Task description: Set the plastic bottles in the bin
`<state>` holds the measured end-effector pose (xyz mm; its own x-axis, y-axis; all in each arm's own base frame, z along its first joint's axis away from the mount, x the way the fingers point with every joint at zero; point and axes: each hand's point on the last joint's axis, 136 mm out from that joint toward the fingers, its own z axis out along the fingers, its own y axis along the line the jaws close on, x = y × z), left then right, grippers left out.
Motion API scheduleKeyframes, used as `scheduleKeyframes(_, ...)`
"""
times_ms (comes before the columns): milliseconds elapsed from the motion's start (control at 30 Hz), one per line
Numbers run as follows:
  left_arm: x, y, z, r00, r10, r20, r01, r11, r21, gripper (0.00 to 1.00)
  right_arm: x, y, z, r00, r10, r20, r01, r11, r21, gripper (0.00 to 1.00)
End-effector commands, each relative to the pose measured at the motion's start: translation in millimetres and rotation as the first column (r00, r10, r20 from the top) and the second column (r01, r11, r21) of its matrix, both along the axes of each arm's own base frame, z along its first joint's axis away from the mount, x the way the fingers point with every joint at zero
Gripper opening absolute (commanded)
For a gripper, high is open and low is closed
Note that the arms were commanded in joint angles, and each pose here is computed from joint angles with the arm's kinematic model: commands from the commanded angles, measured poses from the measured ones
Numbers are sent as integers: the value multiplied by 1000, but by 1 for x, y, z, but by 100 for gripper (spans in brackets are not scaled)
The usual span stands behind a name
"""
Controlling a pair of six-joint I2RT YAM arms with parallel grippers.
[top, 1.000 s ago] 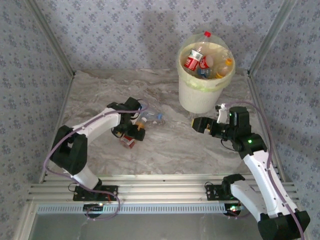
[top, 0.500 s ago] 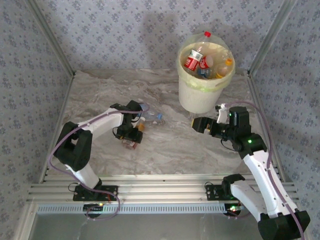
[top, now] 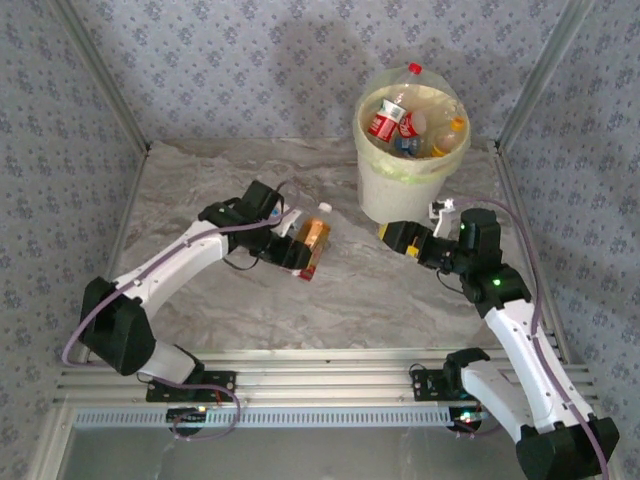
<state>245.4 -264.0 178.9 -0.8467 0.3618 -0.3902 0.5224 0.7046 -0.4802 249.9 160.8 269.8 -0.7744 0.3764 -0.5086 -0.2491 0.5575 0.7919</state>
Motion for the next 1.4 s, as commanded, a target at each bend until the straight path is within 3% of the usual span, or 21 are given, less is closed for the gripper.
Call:
scheduleKeyframes(0, -4, -33, 57, 984, -136, 114, 158, 962, -221, 59, 6, 10, 34, 998, 16, 54, -22, 994, 106, 100)
scheduleKeyframes(300, -10, -76, 101, 935, -312, 171, 355, 851, -387, 59, 16, 34, 66, 991, 54, 122, -63, 996, 71, 100)
scheduleKeyframes(733, -25, -88, 105, 913, -362, 190, 409, 798, -443, 60, 30, 64, 64, 989, 91, 118, -92, 996, -2, 98)
scheduleKeyframes(1167, -29, -90, 101, 910, -370, 186, 414, 799, -436, 62, 29, 67, 63, 989, 99, 113, -95, 995, -38, 67)
scheduleKeyframes(1367, -29, -87, 108, 905, -360, 227, 425, 797, -430, 79, 27, 66, 64, 989, 98, 114, -94, 995, -39, 60)
